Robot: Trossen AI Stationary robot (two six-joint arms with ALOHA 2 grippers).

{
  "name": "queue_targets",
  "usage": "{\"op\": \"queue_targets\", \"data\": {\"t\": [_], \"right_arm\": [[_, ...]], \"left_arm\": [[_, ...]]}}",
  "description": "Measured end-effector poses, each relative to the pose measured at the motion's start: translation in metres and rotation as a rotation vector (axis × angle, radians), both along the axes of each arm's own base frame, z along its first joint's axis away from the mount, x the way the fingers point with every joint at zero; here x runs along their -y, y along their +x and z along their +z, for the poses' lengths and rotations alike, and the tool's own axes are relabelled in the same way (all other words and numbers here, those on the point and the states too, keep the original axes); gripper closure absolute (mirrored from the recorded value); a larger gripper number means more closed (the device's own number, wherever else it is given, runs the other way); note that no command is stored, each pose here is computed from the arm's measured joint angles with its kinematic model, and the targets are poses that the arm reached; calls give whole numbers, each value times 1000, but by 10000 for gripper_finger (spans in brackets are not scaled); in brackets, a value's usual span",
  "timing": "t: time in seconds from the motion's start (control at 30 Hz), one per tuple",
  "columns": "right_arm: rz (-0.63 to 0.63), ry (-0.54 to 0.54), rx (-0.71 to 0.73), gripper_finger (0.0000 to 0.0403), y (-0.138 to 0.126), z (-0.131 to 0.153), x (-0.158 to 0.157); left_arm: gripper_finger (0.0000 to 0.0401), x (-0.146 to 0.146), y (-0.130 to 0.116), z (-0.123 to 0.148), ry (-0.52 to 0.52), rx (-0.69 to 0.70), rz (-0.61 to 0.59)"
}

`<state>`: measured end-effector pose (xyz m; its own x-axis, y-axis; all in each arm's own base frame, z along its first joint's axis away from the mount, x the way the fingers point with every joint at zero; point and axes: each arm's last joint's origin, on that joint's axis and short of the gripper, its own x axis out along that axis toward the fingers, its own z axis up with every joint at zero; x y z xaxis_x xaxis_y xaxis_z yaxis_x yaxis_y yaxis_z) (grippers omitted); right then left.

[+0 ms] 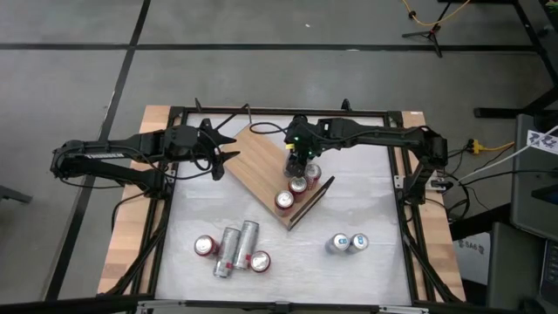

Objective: Place canned beverage on shelf
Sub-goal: Put the top left blue soda can on the shelf

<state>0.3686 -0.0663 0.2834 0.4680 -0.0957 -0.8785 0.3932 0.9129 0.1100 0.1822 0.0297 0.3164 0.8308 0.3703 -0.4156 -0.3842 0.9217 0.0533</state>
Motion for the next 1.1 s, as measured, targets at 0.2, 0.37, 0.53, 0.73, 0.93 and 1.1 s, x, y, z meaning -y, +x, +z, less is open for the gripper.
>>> {"op": "queue_targets", "data": {"t": [0.2, 0.37, 0.53, 0.73, 0.93, 1.1], "right_arm": [[1, 4, 0, 173, 0, 0, 0], [1, 4, -1, 173, 0, -1, 0], [1, 5, -2, 173, 0, -1, 0], [1, 5, -2, 173, 0, -1, 0], [1, 5, -3, 173, 0, -1, 0], [2, 5, -4, 148, 0, -1, 0]], "left_arm": [[220, 0, 0, 0, 0, 0, 0], [220, 0, 0, 0, 0, 0, 0], [220, 0, 0, 0, 0, 0, 1], [220, 0, 0, 0, 0, 0, 0], [220, 0, 0, 0, 0, 0, 0], [220, 0, 0, 0, 0, 0, 0]]}}
